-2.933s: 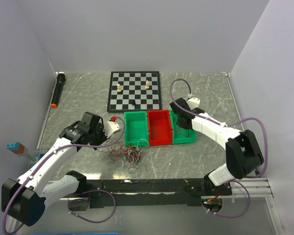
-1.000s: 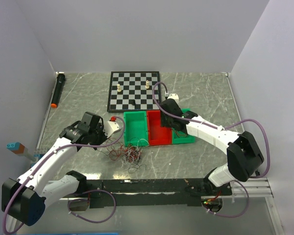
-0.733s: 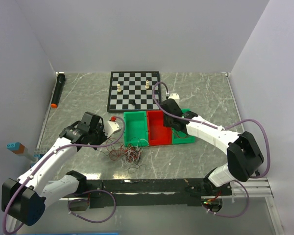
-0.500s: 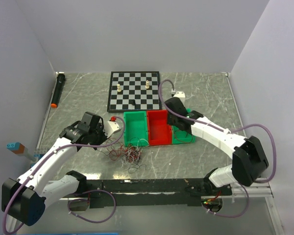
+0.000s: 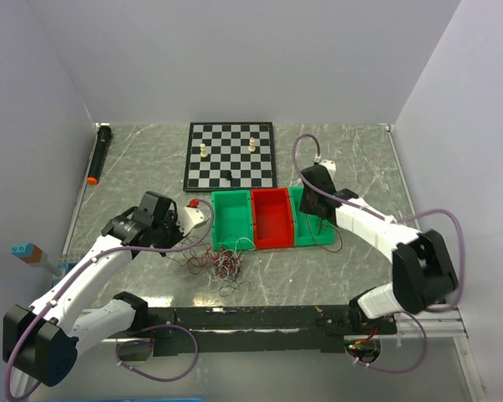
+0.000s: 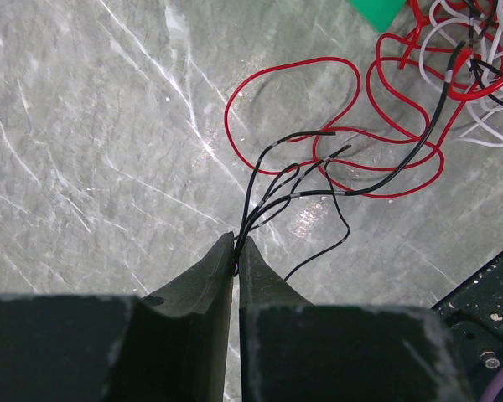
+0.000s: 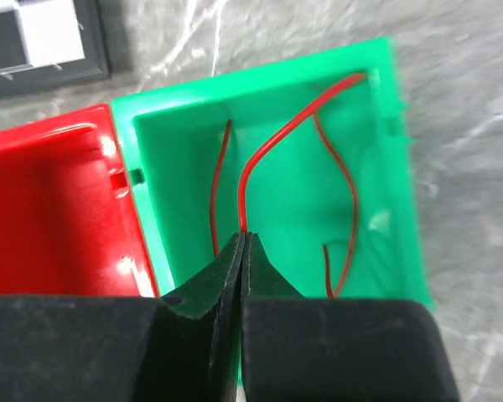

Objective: Untangle the cables

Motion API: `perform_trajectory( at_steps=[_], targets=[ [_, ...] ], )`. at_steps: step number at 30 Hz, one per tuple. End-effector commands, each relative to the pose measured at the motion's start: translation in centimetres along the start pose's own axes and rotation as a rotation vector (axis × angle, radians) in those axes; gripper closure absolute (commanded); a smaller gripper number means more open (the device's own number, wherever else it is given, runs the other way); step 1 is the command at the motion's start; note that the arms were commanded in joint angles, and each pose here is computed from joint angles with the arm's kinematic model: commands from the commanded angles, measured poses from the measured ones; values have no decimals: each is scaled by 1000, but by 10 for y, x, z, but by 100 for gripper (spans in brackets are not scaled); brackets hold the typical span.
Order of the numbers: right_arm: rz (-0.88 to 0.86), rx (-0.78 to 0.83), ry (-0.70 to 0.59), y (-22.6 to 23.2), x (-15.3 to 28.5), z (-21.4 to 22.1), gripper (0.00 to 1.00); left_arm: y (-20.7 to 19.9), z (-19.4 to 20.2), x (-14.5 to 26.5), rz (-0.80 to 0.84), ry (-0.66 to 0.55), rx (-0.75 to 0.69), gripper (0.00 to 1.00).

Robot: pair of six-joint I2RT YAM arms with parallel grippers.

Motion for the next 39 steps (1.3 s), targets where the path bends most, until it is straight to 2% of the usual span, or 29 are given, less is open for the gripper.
perform_trajectory(
  at_steps=[1, 8, 10, 13, 15, 17, 20, 29, 31, 35, 39],
  targets=[
    [-55, -28, 49, 18, -25, -8, 100, 5, -12, 7, -14, -39, 20, 87],
    [-53, -38, 131, 26, -44, 3, 100, 5, -11, 9, -15, -34, 17, 87],
    [-61, -44, 116, 25, -39, 1, 93, 5, -11, 9, -14, -37, 14, 87],
    [-63, -39, 96, 24, -34, -4, 90, 5, -12, 8, -13, -39, 13, 87],
    [-56, -30, 102, 24, -33, -7, 82, 5, -12, 7, -6, -39, 17, 87],
    [-79, -28, 93, 29, -30, -13, 65, 3, -12, 7, 2, -40, 17, 87],
    [-102, -33, 66, 35, -22, -28, 57, 3, -12, 7, 4, -42, 18, 87],
    [-164, -66, 47, 35, 16, -38, 52, 2, -12, 7, 8, -50, 19, 87],
    [-191, -83, 13, 31, 33, -39, 49, 2, -19, 9, 18, -78, 27, 88],
    [-352, -55, -98, 40, 77, -35, 43, 0, -35, 17, 58, -131, 50, 88],
    [-502, 67, -57, 73, 100, 9, 43, -2, -40, 22, 87, -150, 51, 89]
  ],
)
Point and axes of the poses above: each gripper's point midway between its finger pads, its own x axis back along the fingers, its own y axis along the line the jaws close on, z = x × y, the point moved 5 cm from there along x, back along the fingers, and after that the axes turned 1 degree about -x, right-handed, at the moved point
